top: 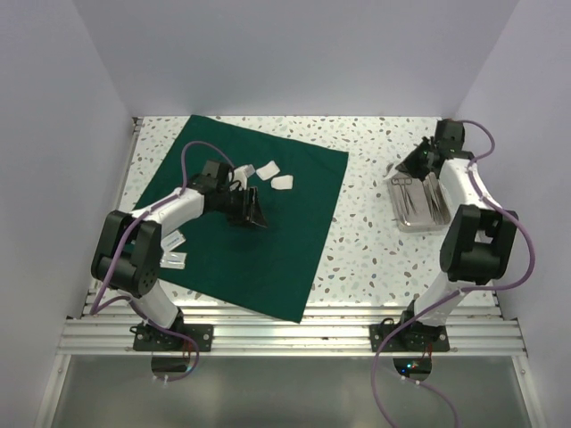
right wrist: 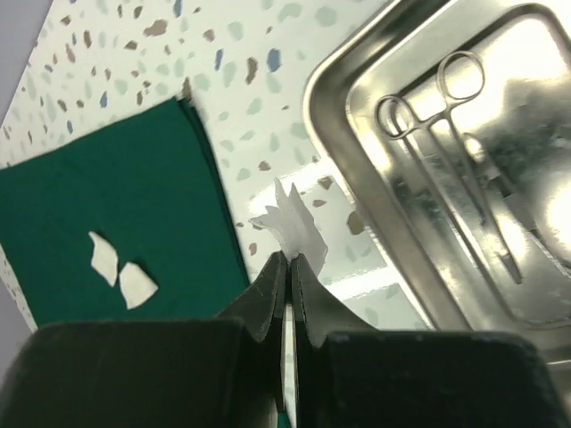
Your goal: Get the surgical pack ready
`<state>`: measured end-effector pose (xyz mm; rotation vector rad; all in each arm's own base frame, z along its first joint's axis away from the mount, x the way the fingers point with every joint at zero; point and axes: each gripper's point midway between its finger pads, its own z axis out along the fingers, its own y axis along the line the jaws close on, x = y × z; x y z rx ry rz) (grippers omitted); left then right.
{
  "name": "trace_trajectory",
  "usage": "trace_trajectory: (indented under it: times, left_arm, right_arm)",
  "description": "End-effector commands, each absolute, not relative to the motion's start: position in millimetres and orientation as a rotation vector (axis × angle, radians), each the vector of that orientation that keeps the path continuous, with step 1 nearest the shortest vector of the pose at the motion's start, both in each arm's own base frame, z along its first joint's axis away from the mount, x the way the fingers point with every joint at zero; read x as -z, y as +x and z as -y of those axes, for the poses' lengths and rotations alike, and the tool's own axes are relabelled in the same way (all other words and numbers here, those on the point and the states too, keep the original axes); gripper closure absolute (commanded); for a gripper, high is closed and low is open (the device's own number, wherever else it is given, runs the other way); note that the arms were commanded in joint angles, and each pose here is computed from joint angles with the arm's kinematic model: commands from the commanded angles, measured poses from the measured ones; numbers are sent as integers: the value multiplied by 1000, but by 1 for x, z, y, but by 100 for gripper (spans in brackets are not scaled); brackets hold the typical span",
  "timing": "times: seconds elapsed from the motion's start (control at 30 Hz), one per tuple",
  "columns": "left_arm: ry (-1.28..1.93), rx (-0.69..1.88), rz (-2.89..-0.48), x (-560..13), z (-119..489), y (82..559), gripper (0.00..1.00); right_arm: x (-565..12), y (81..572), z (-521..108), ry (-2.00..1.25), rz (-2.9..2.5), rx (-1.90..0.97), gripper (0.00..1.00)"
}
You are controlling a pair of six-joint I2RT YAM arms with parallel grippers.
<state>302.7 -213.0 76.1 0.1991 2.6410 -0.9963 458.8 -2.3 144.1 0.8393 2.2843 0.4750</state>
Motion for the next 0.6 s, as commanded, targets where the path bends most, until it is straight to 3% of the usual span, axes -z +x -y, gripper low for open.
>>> trace_trajectory:
  times: [0.0,0.57]
  left_arm:
    - [215,1003,-2585,-91,212,308,46]
    - [252,897,-2654,-90,205,322,46]
  right_arm:
    - [-143,468,21,840,-2225,-470,100]
    - [-112,502,79,1004,-2059,-570,100]
